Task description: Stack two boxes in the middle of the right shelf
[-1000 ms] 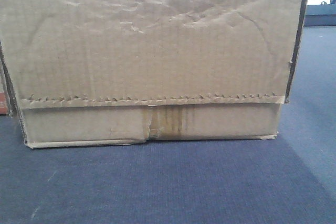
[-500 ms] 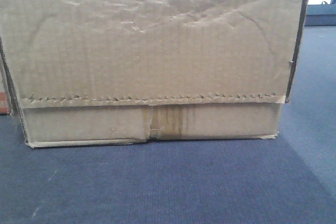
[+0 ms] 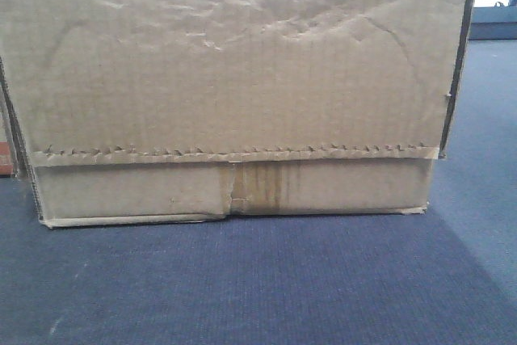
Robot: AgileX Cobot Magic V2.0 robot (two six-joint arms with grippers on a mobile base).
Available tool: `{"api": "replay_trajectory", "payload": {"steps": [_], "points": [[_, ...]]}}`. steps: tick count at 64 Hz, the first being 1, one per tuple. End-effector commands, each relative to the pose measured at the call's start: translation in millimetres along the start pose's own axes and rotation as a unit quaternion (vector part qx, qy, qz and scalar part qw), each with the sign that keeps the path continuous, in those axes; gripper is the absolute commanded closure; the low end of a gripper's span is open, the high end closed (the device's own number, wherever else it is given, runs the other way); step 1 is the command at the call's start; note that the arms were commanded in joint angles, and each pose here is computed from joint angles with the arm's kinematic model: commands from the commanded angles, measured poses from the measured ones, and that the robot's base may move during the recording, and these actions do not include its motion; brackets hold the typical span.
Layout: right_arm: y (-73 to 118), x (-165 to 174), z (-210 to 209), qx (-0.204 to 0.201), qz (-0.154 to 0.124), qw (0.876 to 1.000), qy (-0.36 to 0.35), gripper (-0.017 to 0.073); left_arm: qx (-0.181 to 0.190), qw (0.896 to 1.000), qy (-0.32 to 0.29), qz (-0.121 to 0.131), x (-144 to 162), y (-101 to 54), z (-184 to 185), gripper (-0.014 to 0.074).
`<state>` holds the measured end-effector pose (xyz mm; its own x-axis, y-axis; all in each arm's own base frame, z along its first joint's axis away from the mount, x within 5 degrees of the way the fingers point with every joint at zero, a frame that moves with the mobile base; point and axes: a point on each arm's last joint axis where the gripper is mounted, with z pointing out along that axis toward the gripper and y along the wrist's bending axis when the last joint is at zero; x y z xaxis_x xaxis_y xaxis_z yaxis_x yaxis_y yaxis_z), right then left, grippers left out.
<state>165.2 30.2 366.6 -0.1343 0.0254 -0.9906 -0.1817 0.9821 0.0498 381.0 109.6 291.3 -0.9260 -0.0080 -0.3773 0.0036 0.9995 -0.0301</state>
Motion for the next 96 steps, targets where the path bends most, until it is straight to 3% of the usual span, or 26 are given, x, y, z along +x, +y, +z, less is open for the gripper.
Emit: {"api": "replay_trajectory", "payload": {"steps": [1,7,12,17,27,42,48,57,66,75,85,96], "points": [[0.2,-3.0,0.3,0.0,-0.004,1.0,-0.009,-0.001,-0.001,1.0,-0.018,0.0,-3.9,0.5,-4.7,0.0013],[0.2,-2.7,0.4,0.0,-0.004,1.0,-0.007,-0.001,-0.001,1.0,-0.017,0.0,-3.8,0.5,-4.7,0.004],[0.2,-2.3,0.4,0.0,-0.004,1.0,-0.004,-0.001,-0.001,1.0,-0.017,0.0,-3.8,0.5,-4.7,0.0125],[0.2,-2.1,0.4,0.0,-0.004,1.0,-0.003,-0.001,-0.001,1.0,-0.016,0.0,-3.5,0.2,-5.5,0.029],[0.2,-2.1,0.4,0.0,-0.004,1.0,-0.003,-0.001,-0.004,1.0,-0.024,0.003,-4.5,-1.0,-16.1,0.0704],[0.2,-2.1,0.4,0.0,-0.004,1.0,-0.003,-0.001,-0.034,0.998,-0.054,0.011,-1.2,-3.3,-50.2,0.0705],[0.2,-2.1,0.4,0.0,-0.004,1.0,-0.003,-0.001,-0.078,0.994,-0.077,-0.011,3.9,-1.7,-77.1,0.0705],[0.2,-2.1,0.4,0.0,-0.004,1.0,-0.003,-0.001,-0.15,0.978,-0.137,-0.045,14.1,-1.5,-132.0,0.0705],[0.2,-2.1,0.4,0.0,-0.004,1.0,-0.003,-0.001,-0.166,0.958,-0.226,-0.063,24.6,-14.1,-197.4,0.0705],[0.2,-2.1,0.4,0.0,-0.004,1.0,-0.003,-0.001,-0.127,0.935,-0.324,-0.066,35.7,-36.5,-258.5,0.0705],[0.2,-2.1,0.4,0.0,-0.004,1.0,-0.003,-0.001,-0.019,0.911,-0.406,-0.066,42.5,-65.6,-301.7,0.0705],[0.2,-2.1,0.4,0.0,-0.004,1.0,-0.003,-0.001,0.067,0.9,-0.429,-0.034,39.1,-99.4,-311.9,0.0705]]}}
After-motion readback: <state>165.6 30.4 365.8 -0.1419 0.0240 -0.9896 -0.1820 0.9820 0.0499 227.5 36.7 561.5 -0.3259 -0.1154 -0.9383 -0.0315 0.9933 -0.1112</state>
